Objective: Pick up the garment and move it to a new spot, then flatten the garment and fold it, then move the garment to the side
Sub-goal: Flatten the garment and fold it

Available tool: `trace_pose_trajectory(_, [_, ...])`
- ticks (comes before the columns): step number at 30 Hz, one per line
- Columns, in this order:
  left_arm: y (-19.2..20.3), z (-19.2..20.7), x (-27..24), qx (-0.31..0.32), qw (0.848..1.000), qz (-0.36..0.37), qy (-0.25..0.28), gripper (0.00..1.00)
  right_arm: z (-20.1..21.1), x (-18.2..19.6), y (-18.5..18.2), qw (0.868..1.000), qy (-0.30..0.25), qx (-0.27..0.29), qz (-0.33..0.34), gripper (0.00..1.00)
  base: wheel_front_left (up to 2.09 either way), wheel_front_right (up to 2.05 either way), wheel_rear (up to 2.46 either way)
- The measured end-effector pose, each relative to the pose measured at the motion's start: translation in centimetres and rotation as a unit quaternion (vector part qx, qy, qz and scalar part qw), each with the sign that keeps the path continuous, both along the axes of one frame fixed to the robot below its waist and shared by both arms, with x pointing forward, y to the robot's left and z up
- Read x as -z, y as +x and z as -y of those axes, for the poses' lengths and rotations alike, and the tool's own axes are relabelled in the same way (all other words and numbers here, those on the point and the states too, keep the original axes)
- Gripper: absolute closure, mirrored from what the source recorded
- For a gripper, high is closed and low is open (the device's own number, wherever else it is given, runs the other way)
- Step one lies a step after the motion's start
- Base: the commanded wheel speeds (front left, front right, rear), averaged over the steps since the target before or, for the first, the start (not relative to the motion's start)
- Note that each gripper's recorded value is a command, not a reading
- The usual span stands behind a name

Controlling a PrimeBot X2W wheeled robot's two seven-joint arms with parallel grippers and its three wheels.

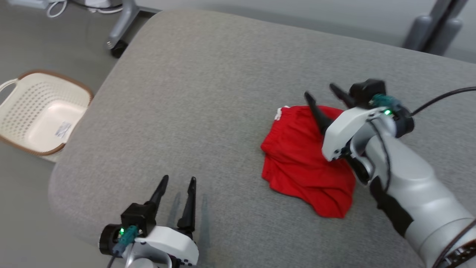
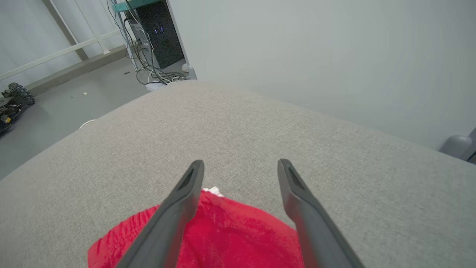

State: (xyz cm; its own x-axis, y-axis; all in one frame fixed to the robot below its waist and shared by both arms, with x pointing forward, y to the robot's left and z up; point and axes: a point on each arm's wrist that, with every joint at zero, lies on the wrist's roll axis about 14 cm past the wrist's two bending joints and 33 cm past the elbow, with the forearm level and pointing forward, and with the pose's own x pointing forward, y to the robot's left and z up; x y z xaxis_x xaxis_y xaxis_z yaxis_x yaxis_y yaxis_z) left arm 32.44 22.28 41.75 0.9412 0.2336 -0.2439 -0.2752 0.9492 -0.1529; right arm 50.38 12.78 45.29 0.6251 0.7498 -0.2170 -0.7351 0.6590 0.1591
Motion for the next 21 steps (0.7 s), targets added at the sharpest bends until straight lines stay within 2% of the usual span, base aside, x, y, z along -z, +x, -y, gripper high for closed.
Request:
trace_pose_trajectory(3, [1.1,0.0,-0.9,0.006,1.000,0.017,0.007,0.00,3.7,-1.9,2.2,0.998,0.033,0.057,0.016,0.00,0.00,0.00,0.00])
trace_pose_trajectory(9, [3.2,1.1,-2.0,0.038,0.998,0.040,0.021,0.00,12.5,-1.5,1.9,0.987,0.035,0.155,0.037,0.00,0.00,0.00,0.00])
trace_pose_trajectory(11, [4.1,2.0,-2.4,0.055,0.997,0.048,0.023,0.00,16.5,-0.9,0.6,0.978,0.031,0.204,0.043,0.00,0.00,0.00,0.00])
trace_pose_trajectory(13, [4.5,2.6,-2.5,0.066,0.996,0.051,0.023,0.00,18.8,-0.8,-0.4,0.971,0.030,0.234,0.049,0.00,0.00,0.00,0.00])
trace_pose_trajectory(21, [5.4,4.5,-2.3,0.101,0.993,0.053,0.027,0.00,25.0,-0.9,-4.4,0.945,0.026,0.321,0.066,0.00,0.00,0.00,0.00])
